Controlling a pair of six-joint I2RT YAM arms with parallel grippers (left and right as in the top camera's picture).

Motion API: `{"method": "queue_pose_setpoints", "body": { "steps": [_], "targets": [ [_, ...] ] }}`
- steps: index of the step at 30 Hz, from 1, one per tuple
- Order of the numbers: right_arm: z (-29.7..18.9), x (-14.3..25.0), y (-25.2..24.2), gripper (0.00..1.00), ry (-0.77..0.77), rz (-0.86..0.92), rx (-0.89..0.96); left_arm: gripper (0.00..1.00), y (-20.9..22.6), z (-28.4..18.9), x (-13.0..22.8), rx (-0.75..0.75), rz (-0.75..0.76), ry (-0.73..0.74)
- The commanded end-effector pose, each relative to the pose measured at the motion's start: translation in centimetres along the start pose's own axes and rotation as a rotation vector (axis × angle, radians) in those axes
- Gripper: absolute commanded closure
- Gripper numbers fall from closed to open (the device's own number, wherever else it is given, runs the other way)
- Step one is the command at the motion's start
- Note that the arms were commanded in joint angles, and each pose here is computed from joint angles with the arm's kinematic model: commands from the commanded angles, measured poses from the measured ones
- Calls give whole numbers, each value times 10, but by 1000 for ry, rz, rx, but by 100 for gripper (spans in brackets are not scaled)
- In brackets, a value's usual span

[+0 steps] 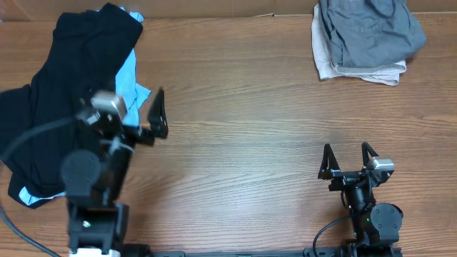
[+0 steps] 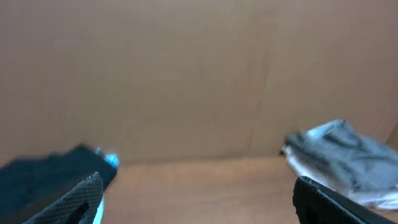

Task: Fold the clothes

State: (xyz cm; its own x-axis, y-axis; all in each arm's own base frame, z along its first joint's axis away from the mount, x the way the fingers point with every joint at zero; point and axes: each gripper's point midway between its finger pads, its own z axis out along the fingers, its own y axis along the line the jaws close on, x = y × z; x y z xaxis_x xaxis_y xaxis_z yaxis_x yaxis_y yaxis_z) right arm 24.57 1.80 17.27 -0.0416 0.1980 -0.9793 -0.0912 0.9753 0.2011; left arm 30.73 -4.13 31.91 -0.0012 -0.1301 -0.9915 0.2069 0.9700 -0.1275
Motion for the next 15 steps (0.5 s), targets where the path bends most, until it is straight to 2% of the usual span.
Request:
{"method": "queue_pose_setpoints", "body": {
  "steps": [1,11,15],
  "targets": [
    [0,2,-1,0,-3,3,4,0,19,-23,27,-98,1,-44],
    [0,2,-1,0,-3,3,4,0,25,-62,98,-106,5,-120],
    [0,2,-1,0,-3,3,4,0,26,-65,115,-108,1,-86]
  ]
}}
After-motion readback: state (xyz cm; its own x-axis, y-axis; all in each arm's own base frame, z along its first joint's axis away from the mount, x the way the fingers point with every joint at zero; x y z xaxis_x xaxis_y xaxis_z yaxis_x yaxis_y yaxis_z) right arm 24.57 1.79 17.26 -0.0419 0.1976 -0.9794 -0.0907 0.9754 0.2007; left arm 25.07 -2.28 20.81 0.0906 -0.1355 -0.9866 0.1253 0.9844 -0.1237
